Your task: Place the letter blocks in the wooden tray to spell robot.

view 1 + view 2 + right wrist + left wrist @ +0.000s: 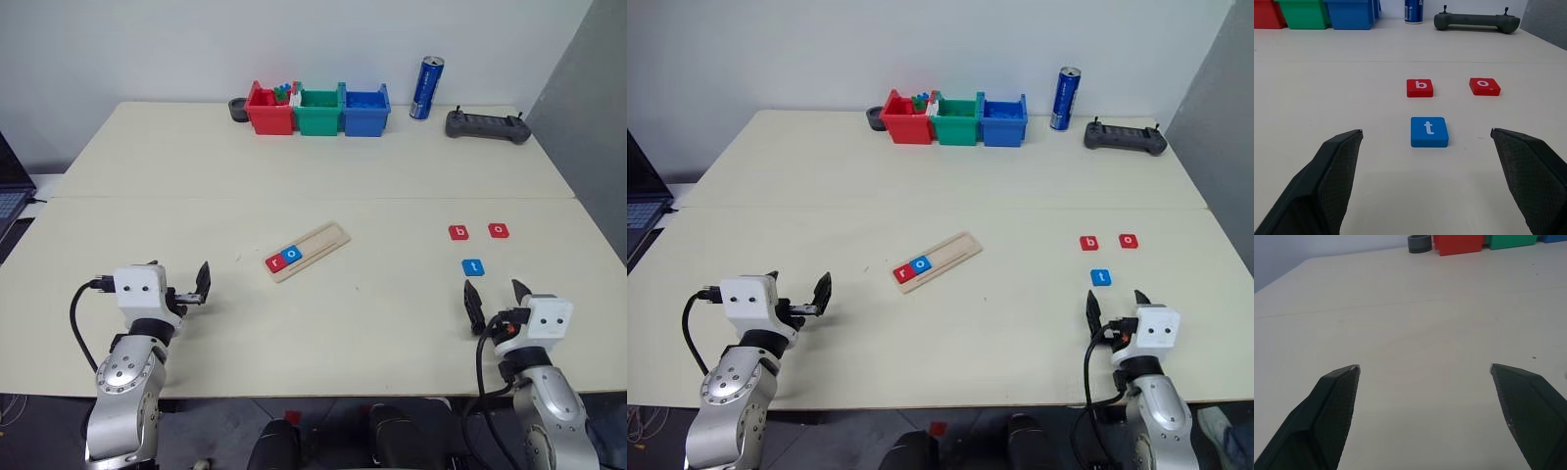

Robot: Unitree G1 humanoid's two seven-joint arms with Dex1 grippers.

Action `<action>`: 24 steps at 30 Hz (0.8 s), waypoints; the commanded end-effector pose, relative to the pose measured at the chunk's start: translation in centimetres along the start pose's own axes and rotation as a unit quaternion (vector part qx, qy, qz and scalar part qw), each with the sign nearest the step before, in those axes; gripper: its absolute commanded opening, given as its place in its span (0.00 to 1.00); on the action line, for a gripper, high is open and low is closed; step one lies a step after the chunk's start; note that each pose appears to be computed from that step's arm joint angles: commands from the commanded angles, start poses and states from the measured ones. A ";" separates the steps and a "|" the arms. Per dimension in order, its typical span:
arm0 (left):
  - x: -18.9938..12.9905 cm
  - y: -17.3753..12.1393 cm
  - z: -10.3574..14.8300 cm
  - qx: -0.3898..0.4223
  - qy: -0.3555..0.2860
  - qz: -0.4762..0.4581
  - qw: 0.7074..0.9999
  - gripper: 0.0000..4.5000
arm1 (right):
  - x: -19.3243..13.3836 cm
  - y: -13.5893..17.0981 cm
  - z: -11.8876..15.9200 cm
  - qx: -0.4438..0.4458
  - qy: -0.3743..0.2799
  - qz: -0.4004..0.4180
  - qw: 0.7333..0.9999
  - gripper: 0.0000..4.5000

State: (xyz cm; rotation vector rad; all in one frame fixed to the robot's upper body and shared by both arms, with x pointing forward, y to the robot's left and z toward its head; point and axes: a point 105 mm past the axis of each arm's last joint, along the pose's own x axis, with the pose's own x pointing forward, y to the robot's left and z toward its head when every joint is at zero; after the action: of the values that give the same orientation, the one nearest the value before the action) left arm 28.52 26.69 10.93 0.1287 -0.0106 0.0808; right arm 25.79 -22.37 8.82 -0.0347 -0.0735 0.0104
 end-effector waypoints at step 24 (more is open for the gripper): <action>-0.6 -1.9 1.9 -0.006 -0.052 -0.077 0.996 1.00 | -0.4 0.9 0.7 -0.002 -0.011 0.031 0.999 0.99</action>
State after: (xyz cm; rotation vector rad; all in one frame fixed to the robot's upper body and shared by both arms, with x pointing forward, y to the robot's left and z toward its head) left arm 28.10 24.66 11.74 0.1022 -0.0772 -0.0602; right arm 25.50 -21.87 8.08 -0.0245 -0.0440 0.0438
